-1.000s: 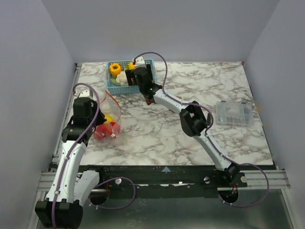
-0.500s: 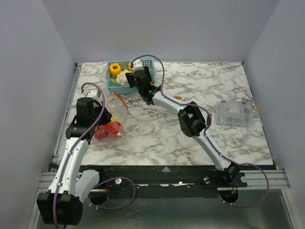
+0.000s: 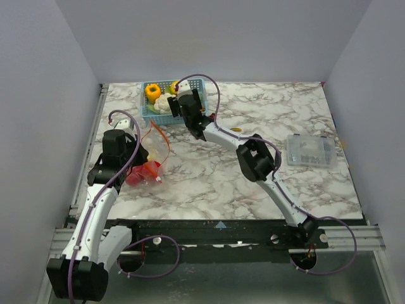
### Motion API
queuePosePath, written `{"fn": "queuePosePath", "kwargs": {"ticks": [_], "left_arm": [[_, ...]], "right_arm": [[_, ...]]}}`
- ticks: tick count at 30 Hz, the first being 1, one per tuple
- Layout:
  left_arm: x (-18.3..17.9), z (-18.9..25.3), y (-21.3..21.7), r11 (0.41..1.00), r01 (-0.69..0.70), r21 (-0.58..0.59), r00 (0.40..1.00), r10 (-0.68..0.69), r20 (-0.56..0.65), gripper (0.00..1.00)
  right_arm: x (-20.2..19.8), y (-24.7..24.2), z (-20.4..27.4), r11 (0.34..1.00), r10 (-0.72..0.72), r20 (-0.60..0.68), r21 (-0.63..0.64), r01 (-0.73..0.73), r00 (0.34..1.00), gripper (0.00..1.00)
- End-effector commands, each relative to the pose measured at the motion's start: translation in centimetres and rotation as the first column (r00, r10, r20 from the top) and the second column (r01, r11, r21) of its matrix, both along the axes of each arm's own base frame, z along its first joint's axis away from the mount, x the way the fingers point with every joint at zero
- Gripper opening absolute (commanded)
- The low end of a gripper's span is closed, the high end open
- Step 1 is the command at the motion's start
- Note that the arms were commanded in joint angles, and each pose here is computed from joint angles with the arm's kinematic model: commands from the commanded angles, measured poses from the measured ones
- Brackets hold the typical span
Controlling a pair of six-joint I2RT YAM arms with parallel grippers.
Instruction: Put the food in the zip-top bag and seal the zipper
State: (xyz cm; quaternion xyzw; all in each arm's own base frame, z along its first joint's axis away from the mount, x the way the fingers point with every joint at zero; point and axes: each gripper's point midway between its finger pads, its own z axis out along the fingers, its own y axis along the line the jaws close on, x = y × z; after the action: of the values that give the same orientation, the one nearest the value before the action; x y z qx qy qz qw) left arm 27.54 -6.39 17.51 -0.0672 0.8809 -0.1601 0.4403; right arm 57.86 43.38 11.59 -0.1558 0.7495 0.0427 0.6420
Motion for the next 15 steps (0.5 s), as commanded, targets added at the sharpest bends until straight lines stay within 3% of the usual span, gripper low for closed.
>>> {"fn": "queuePosePath", "kwargs": {"ticks": [1,2,15], "left_arm": [[-0.1,2.1,1.2,0.997,-0.079,0.012,0.996,0.078,0.046,0.00],[-0.1,2.2,1.0,0.997,-0.073,0.006,0.996,0.073,0.046,0.00],[0.1,1.6,0.9,0.997,-0.078,0.002,0.997,0.078,-0.009,0.00]], "right_arm": [[-0.2,0.2,3.4,0.995,0.013,0.006,0.101,-0.014,1.000,0.07],[-0.3,0.4,3.8,0.993,0.017,-0.005,0.120,-0.016,1.000,0.01],[-4.3,1.1,13.4,0.940,0.147,-0.056,0.318,-0.122,0.988,0.01]]}}
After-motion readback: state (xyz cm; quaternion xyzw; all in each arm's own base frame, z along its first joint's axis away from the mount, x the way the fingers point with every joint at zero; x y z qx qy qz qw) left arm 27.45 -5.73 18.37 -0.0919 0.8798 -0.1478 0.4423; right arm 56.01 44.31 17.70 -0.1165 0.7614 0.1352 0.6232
